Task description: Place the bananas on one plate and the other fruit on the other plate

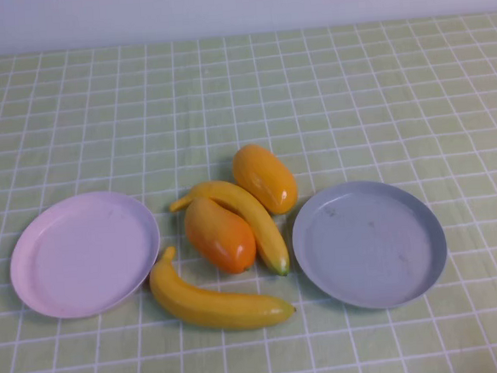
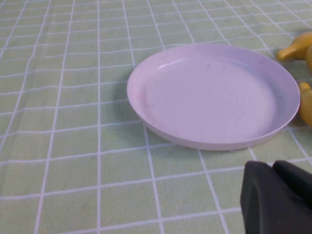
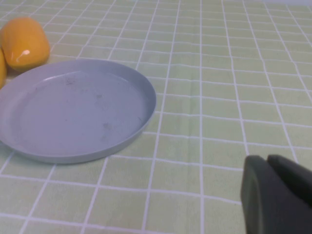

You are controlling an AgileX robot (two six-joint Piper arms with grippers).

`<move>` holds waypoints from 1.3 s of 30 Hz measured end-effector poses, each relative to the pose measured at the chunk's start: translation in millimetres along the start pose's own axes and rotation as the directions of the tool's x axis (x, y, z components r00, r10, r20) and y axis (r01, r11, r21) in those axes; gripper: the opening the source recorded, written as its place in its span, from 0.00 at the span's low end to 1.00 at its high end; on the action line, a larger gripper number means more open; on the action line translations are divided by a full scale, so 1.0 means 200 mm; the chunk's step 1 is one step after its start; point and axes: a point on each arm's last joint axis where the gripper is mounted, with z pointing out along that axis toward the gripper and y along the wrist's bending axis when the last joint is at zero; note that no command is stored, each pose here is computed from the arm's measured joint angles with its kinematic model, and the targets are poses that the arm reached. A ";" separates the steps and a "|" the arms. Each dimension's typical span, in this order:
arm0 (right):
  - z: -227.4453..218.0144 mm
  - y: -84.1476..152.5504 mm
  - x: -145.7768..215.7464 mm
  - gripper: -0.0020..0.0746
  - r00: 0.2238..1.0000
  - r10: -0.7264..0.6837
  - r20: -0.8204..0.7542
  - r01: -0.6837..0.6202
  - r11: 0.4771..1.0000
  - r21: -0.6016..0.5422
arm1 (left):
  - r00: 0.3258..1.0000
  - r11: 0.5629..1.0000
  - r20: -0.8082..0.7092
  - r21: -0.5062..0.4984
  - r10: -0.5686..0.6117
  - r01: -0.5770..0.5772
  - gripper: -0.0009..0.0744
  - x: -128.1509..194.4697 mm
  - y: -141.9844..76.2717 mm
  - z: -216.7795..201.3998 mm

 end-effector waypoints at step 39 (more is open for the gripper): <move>0.00 0.00 0.00 0.01 1.000 0.000 0.000 0.000 1.000 0.000 | 0.861 0.874 0.166 0.167 -0.481 0.456 0.02 -0.10 -0.03 -0.01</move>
